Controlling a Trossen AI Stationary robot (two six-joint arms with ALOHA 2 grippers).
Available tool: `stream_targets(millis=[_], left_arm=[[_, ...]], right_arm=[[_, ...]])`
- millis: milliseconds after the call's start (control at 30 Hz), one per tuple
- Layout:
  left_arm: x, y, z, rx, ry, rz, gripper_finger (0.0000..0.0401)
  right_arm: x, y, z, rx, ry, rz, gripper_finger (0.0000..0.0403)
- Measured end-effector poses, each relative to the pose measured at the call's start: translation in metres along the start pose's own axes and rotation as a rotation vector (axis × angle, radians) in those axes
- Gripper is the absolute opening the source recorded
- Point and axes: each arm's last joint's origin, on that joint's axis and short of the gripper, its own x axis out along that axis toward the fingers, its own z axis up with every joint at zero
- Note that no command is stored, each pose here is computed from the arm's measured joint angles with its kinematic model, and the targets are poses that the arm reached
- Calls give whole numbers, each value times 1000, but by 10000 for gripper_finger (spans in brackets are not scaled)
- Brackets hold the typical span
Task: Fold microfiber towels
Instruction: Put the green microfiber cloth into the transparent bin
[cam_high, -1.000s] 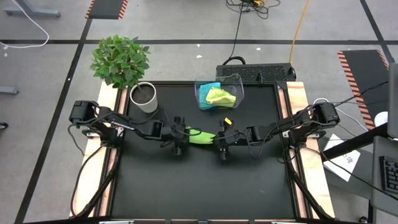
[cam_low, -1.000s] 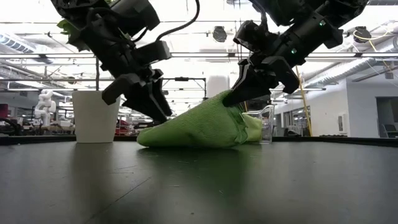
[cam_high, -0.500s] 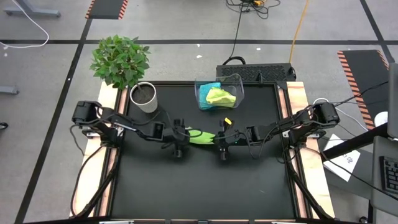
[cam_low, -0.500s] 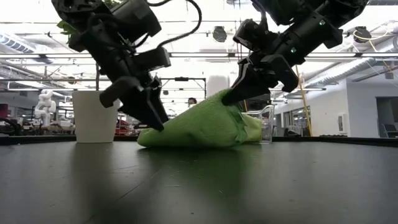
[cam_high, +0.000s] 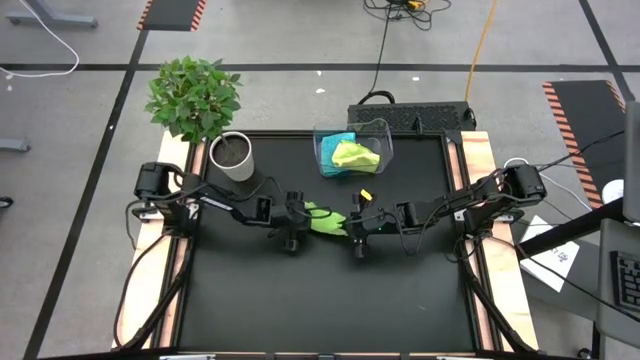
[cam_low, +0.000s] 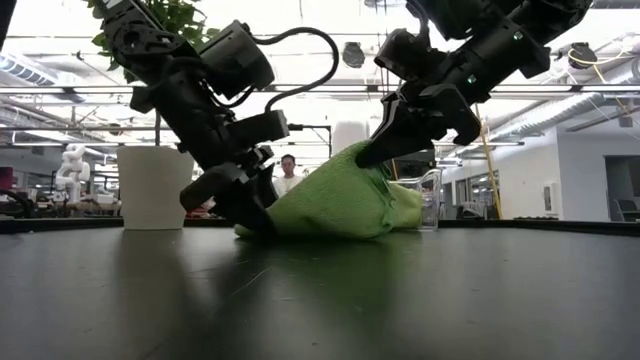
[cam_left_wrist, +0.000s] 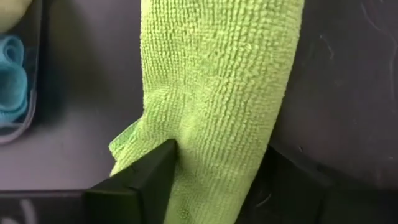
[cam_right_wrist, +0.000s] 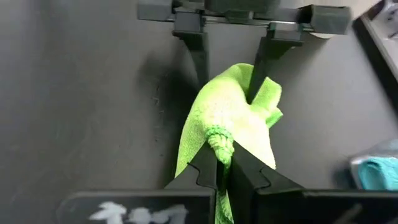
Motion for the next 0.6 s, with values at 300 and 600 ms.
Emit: stream_targets(millis=[300, 600], left_arm=[[-23, 12, 3, 107, 18, 82, 28], [-54, 36, 17, 133, -77, 174, 9]], right_arm=[[0, 1, -6, -34, 56, 37, 4], [-3, -17, -8, -151, 121, -185, 4]])
